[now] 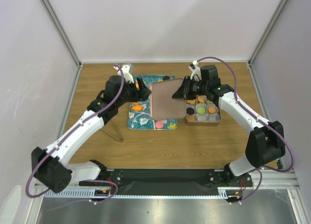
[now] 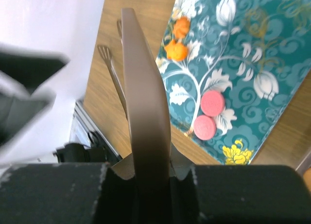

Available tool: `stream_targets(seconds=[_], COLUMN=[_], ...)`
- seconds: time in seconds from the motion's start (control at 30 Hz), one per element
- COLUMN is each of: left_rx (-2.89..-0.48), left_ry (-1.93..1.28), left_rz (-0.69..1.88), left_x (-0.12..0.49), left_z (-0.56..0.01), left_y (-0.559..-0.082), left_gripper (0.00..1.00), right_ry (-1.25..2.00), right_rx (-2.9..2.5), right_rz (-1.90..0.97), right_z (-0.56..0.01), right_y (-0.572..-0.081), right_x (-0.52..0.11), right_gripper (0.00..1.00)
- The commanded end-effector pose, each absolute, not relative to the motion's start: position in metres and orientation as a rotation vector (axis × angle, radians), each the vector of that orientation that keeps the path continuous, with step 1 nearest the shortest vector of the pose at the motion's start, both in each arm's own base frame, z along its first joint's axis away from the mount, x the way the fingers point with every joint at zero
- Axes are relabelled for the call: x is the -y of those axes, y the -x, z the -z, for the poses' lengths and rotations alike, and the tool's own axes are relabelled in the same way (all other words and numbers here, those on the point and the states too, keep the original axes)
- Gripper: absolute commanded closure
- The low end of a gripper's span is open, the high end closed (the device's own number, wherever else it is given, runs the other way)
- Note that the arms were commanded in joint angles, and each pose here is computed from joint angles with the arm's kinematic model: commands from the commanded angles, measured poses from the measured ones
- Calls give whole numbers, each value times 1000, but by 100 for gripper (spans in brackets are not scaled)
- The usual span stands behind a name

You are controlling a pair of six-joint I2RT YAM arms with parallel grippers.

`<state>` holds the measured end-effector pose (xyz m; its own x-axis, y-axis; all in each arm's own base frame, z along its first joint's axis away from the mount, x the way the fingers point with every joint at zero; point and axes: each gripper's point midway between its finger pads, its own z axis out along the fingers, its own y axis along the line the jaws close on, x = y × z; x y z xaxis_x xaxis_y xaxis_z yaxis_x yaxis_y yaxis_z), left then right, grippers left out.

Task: Pack the cookies

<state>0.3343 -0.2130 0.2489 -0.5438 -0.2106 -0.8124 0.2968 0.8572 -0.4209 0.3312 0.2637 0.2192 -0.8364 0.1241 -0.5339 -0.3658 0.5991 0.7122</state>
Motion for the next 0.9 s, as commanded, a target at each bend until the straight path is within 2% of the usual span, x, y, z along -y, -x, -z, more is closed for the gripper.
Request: stream_targets(seconds=[0.0,0.17,0.2,0.27,0.3,0.33,0.37,0.47,0.6,0.8,0.83,0.87], left_rx=[-1807,-1541,-1521,-1382,-1369,-1267,-1230,-1064,-975,-852,-849,-823], left_ry=[-228,-344,-383,-432,-484,-472,-568,-611,-734,-769,-811,-777], left_rz=[513,366,337,322,292,338,243,170,40,-132,-167,-206], left_x=[220,239,243,257,262,272,272,276,296,314,324,323], left_z=[-304,-336,-323,-339,-321,-338,-315,-316,-294,-296,-283,-295], left_y=[-320,-283,-276,-261,-256,-242,-239,-221,-216,-222,-226,-230], left_gripper=[23,18,18,17,17,17,17,15,14,12,12,12], right_ry=[144,82,76,46,34,29,16,11,-4,-23,-24,-28], right_rx=[-2238,-2298,-2287,-2299,-2303,-2304,-2318,-2321,-2312,-2321,-2321,-2321], right_rz=[-1202,-1175,-1180,-1189,-1196,-1200,-1197,-1181,-1161,-1159,-1159,-1157], right_z=[-254,-256,-263,-264,-266,-268,-267,-273,-279,-280,-279,-279], right_y=[-347,-361,-365,-368,-371,-373,-373,-376,-377,-374,-373,-372], right_x=[-262,-258,-258,-256,-257,-256,-254,-253,-251,-249,-249,-248], right_gripper=[100,100,100,100,100,100,100,100,100,100,100,100])
